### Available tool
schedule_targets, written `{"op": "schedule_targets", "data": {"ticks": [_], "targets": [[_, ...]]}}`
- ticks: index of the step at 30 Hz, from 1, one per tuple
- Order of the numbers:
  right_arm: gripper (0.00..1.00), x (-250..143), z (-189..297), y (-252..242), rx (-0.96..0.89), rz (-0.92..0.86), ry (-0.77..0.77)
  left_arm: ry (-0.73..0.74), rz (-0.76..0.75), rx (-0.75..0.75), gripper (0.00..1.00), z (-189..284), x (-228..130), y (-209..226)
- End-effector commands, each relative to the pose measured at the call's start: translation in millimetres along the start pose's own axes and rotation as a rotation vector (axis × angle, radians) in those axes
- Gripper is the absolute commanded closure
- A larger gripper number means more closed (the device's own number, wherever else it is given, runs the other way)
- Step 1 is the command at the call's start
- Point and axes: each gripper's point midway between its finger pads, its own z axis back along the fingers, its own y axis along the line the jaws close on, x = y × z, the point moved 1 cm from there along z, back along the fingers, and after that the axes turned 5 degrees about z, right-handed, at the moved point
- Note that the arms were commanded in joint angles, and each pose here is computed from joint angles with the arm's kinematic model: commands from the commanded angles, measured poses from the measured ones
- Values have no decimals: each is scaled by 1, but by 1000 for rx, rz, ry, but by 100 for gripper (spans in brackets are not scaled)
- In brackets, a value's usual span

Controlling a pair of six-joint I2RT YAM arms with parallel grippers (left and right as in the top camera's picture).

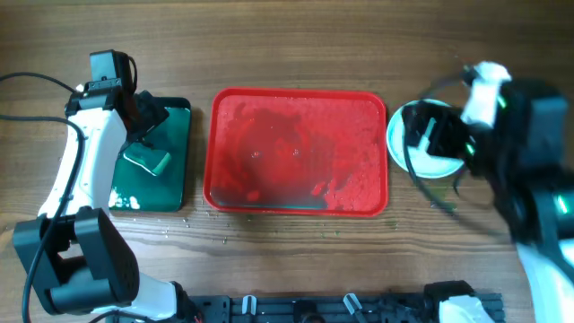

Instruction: Clean dirty plates on tray and stack at the side

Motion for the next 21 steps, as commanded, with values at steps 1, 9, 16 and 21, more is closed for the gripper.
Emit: {"op": "schedule_targets", "data": {"ticks": [1,9,16,21], "targets": [[0,0,43,4,1,18,-96,-14,9,-16,0,6,5,-2],[0,2,75,-23,-178,70,-201,-14,9,-16,0,6,5,-2],[0,15,51,-18,-131,241,-474,-14,9,-16,0,6,5,-2],[0,-34,12,-18,-22,306,-651,-14,9,-16,0,6,5,-2]]}}
